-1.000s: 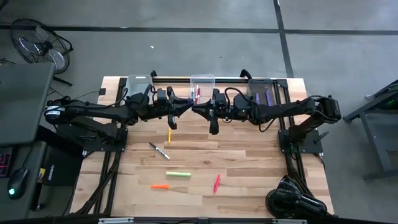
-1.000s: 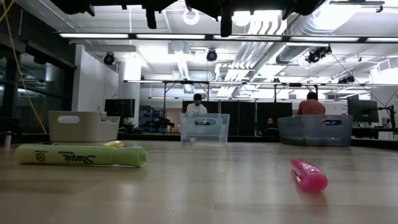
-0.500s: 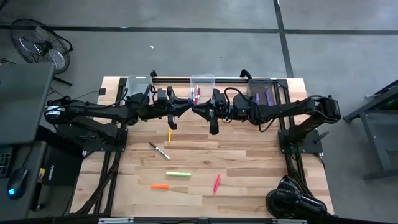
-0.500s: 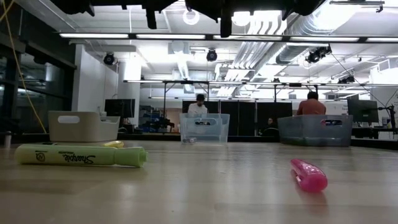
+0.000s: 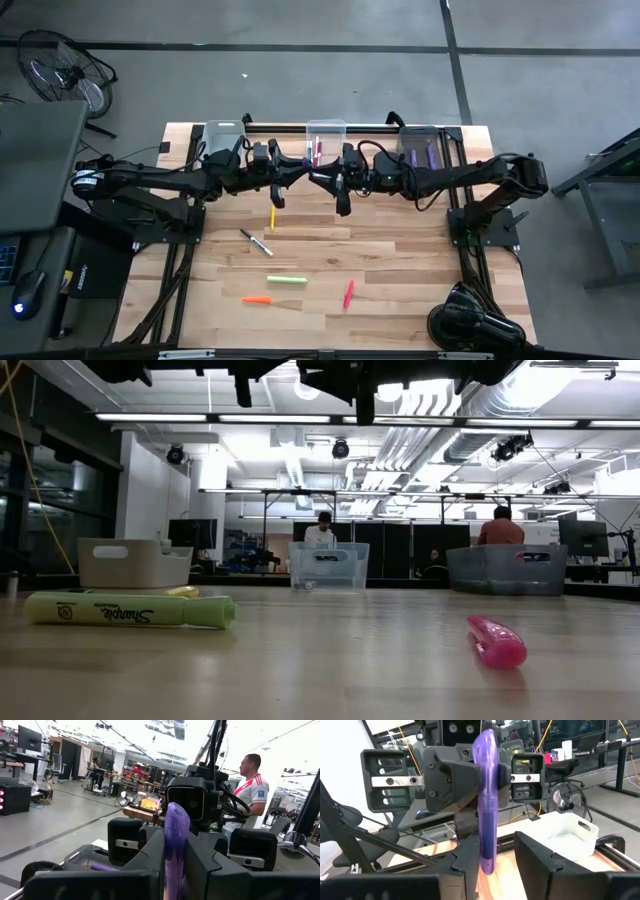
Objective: Pick & Place Markers
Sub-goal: Put the purple pen into the gray bin, then put the yellow pen into the gray bin
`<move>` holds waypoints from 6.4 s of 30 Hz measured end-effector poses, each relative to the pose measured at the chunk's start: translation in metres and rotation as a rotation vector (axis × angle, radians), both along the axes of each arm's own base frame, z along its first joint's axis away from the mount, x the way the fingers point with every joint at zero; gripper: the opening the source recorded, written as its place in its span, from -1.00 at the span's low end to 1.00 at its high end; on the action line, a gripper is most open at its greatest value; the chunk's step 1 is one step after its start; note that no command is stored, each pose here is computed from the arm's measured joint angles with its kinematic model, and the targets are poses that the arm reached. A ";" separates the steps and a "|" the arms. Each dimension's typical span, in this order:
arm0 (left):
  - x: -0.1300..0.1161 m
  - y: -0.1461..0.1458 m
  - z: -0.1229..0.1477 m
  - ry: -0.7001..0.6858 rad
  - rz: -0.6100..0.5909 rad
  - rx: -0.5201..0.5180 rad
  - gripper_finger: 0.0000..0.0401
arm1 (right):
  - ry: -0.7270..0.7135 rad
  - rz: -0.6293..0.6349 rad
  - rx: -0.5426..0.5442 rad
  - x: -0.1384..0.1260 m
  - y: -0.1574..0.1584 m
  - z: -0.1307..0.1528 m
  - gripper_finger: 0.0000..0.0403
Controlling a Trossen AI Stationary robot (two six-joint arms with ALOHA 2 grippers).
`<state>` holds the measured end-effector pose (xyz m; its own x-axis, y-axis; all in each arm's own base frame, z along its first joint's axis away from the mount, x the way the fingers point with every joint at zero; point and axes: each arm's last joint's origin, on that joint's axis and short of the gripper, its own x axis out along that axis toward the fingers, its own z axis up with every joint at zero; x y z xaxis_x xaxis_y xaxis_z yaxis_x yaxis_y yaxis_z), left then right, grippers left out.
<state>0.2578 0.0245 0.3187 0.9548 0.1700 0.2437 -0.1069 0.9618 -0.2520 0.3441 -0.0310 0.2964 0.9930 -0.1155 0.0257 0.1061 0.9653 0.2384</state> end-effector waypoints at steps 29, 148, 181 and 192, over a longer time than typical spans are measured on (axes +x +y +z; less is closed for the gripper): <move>-0.030 0.011 -0.001 0.225 0.523 0.001 -0.80 | 0.456 -0.269 0.127 -0.068 -0.009 0.007 -0.42; -0.138 0.164 -0.110 0.995 0.917 -0.812 -0.47 | 0.554 -0.215 0.107 -0.071 -0.007 -0.001 -0.41; -0.117 0.077 -0.047 0.667 0.423 -0.790 -0.47 | 0.555 -0.213 0.106 -0.071 -0.007 -0.001 -0.41; -0.100 0.044 -0.057 0.786 0.434 -0.798 -0.47 | 0.555 -0.213 0.104 -0.071 -0.007 -0.001 -0.41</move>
